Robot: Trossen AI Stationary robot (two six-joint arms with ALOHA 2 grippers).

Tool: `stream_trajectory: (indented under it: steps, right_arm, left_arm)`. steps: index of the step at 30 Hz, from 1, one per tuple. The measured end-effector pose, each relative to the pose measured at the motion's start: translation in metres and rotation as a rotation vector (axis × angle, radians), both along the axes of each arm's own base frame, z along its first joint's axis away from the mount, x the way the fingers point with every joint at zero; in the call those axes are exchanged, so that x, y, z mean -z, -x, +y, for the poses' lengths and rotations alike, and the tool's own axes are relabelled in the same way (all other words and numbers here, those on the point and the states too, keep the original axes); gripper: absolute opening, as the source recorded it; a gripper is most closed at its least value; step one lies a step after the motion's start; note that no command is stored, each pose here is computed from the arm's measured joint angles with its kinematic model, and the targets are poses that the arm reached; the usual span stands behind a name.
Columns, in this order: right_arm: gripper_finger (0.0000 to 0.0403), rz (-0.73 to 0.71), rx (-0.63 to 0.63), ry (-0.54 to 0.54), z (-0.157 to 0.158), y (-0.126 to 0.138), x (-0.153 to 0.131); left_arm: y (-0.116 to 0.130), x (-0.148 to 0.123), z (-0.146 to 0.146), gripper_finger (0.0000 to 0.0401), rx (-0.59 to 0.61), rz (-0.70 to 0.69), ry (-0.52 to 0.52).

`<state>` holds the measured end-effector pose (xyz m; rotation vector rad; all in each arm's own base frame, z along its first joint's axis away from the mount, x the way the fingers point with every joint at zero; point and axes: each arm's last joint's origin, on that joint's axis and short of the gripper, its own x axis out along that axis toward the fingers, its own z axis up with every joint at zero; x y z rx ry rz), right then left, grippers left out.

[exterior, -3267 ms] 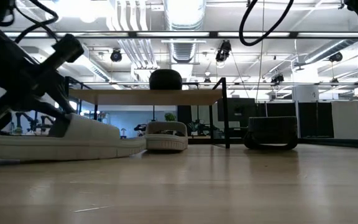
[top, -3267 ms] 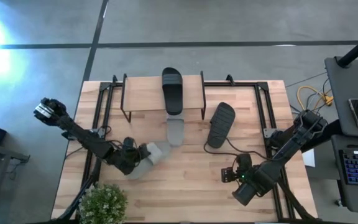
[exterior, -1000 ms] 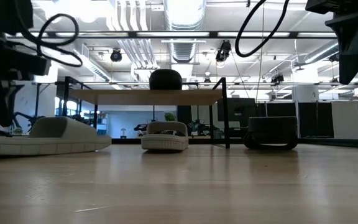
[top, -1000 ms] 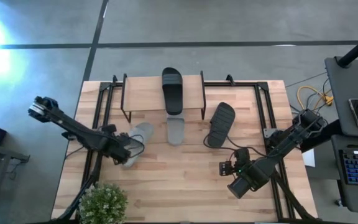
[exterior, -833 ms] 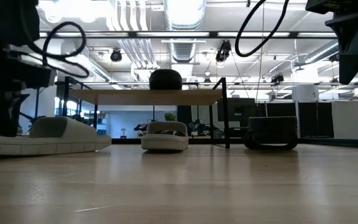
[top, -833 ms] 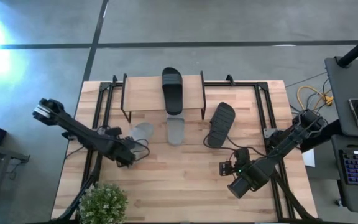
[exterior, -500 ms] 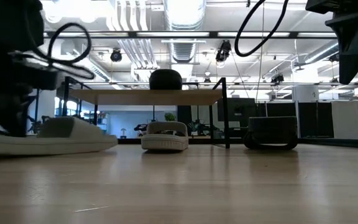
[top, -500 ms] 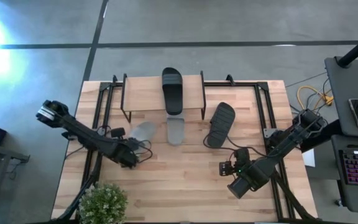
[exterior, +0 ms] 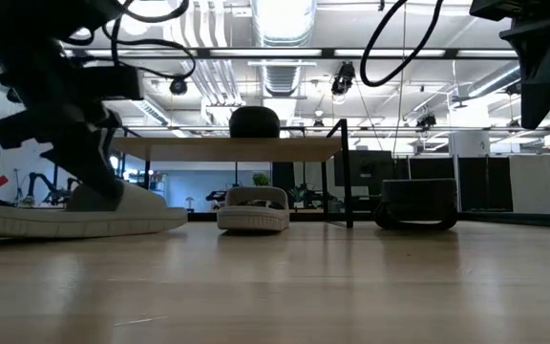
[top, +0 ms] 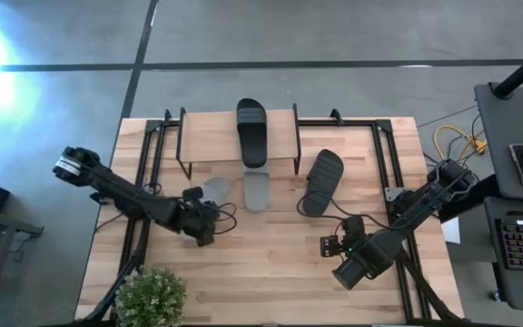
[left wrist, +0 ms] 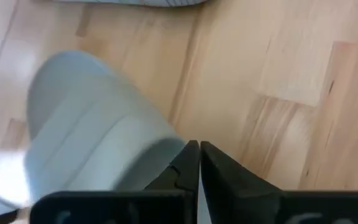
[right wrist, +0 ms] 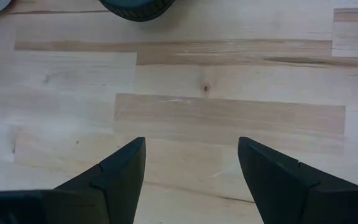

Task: Pick and place slides into the shelf
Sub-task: Put the bottom gray slide under the shelf

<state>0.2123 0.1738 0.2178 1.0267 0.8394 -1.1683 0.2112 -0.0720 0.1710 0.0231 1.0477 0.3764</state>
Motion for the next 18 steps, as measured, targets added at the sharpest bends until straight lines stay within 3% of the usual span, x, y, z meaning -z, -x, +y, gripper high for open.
stream_trajectory:
  steps: [6,9,14,18]
  right_arm:
    - [0.0247,-0.001,0.0,-0.001,0.0,0.0,0.0]
    - [0.0247,0.001,0.0,0.001,0.0,0.0,0.001]
    - [0.0247,0.013,0.001,0.012,0.001,-0.001,0.005]
    - [0.0247,0.016,0.001,0.014,0.0,0.0,0.006]
  left_arm:
    - [0.031,-0.02,0.005,0.0001,0.061,0.241,0.027]
    - [0.048,-0.023,0.009,0.0001,0.028,0.26,0.14]
    - [0.067,-0.022,0.019,0.0,-0.385,0.157,0.389]
    - [0.079,-0.023,0.024,0.0,-0.637,0.094,0.478]
